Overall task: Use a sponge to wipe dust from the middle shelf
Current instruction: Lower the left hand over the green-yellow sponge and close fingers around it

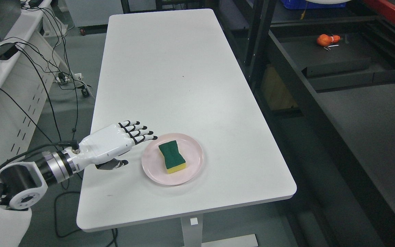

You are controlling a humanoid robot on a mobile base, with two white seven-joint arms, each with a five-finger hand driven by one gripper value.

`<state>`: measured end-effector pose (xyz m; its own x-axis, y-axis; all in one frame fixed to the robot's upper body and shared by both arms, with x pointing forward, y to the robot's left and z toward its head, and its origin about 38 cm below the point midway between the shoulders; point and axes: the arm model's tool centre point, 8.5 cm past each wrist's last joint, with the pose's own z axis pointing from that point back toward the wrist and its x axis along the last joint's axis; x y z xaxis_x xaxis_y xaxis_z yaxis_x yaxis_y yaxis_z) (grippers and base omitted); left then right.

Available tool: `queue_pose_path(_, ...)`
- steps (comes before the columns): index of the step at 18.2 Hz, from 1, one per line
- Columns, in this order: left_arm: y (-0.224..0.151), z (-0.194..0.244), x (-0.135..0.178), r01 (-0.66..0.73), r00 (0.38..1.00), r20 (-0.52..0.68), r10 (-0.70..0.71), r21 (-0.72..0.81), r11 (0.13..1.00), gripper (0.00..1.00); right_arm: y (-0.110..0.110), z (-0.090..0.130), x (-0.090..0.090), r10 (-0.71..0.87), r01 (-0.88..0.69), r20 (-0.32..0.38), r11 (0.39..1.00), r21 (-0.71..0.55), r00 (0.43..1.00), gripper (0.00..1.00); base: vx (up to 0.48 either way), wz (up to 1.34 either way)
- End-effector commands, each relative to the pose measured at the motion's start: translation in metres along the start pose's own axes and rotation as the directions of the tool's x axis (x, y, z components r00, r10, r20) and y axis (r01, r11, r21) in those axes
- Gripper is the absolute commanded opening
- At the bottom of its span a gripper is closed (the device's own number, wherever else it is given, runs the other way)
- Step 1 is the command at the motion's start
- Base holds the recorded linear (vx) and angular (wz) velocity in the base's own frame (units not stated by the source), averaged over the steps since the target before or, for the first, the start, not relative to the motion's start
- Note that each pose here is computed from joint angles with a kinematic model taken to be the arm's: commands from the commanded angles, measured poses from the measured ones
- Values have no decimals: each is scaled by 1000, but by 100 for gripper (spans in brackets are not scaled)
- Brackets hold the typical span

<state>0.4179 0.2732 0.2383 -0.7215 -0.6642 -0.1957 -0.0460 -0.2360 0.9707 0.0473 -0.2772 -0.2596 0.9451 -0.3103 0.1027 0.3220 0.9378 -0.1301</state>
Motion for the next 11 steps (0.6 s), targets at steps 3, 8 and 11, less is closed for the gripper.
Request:
queue_pose_path(3,-20,-66,27,85,990,128,-66,-153,985,84,-10,-1,2,3,-4,-50,1000,-14,999,100,0,0)
queue_pose_path(8,-15,-94,46,46,987,158,-27,-122,992,86,-10,-1,2,3,-4,-50,1000,-14,999,100,2,-6)
queue_pose_path(11,-18,-103,43,84,984,171,-55,-165,983,86,-10,-1,2,3,-4,-50,1000,-14,999,100,12,-26)
